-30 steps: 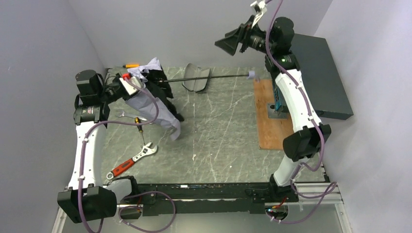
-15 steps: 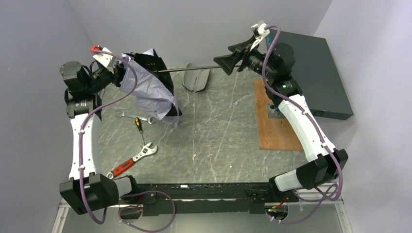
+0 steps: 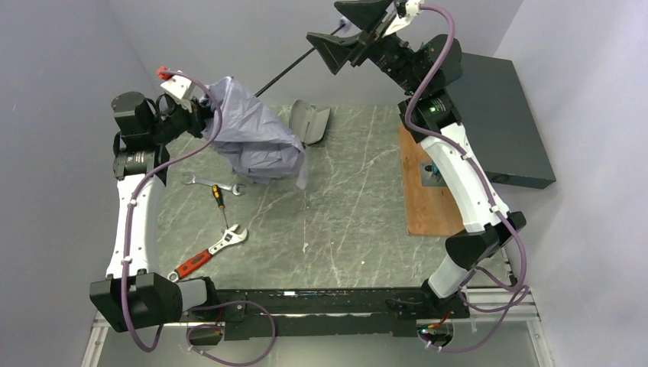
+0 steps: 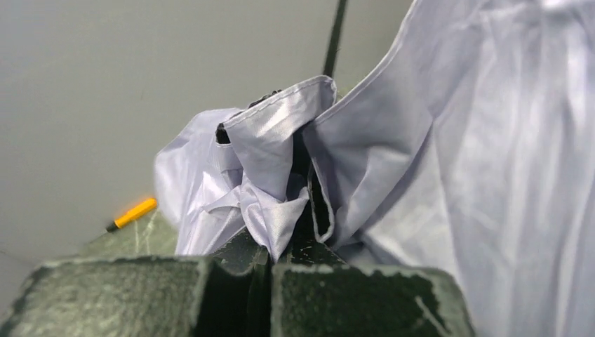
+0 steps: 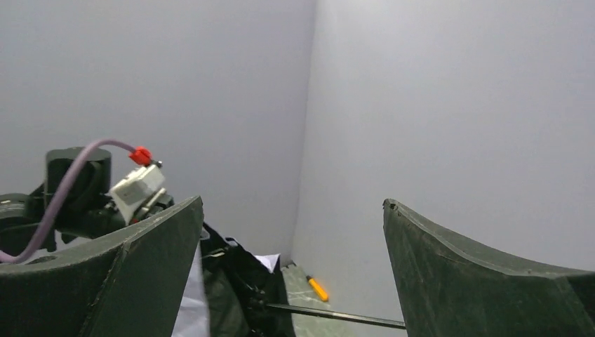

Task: Open the umbrella

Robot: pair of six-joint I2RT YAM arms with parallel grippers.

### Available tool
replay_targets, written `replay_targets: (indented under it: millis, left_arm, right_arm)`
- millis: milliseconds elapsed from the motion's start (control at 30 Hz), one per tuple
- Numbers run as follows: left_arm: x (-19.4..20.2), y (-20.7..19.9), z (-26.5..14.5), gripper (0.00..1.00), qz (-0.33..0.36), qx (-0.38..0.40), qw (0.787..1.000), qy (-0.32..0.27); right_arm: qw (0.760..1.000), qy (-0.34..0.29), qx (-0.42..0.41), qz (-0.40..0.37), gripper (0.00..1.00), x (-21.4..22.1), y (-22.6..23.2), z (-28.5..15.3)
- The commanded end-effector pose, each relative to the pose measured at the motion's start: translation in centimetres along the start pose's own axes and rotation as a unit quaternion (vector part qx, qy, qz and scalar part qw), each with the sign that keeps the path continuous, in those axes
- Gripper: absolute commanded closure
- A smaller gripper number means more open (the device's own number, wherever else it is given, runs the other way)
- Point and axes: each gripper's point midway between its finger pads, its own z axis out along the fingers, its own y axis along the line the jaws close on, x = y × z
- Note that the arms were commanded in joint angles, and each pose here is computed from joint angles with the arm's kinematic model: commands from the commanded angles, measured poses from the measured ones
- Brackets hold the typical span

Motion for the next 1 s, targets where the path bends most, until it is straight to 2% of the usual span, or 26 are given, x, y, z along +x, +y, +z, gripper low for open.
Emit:
replay_targets:
  millis: [0, 100, 233, 333, 467, 533, 700, 867, 967]
  left_arm:
    - [-2.6, 1.2, -0.2, 1.0, -0.011, -0.037, 0.999, -0.02]
    - [-4.3, -0.1, -0.4, 1.0, -0.021, -0.012, 0.997, -0.069]
    - [-6.5, -2.5, -1.1, 1.0, -0.047, 0.037, 0.991, -0.123]
    - [-7.7, -3.6, -1.5, 1.0, -0.048, 0.061, 0.987, -0.14]
    - [-8.9, -4.3, -2.0, 1.0, -0.047, 0.071, 0.984, -0.154]
    - [-8.9, -4.7, -2.0, 1.0, -0.04, 0.083, 0.984, -0.149]
    - [-9.5, -7.8, -3.5, 1.0, 0.019, 0.141, 0.977, -0.16]
    - [-10.4, -11.8, -4.2, 1.0, 0.129, 0.186, 0.959, -0.169]
    - [-9.9, -13.6, -4.2, 1.0, 0.175, 0.206, 0.948, -0.166]
  right_arm:
    - [0.999, 0.01, -0.016, 0.037, 0.0, 0.8, 1.0, 0.6]
    - [0.987, 0.078, 0.012, 0.139, 0.02, 6.8, 1.0, -1.0]
    - [0.953, 0.165, 0.081, 0.242, 0.06, 16.0, -0.5, -4.4]
    - [0.917, 0.205, 0.123, 0.318, 0.05, 20.8, -2.1, -5.5]
    - [0.854, 0.243, 0.151, 0.434, 0.0, 26.2, -2.6, -6.0]
    - [0.844, 0.239, 0.133, 0.462, 0.0, 27.3, -2.2, -5.9]
    - [0.804, 0.254, 0.151, 0.517, 0.0, 30.7, -2.3, -6.1]
    - [0.729, 0.29, 0.117, 0.609, 0.0, 34.7, 1.5, -6.0]
    - [0.675, 0.302, 0.133, 0.66, 0.0, 37.0, 2.7, -5.6]
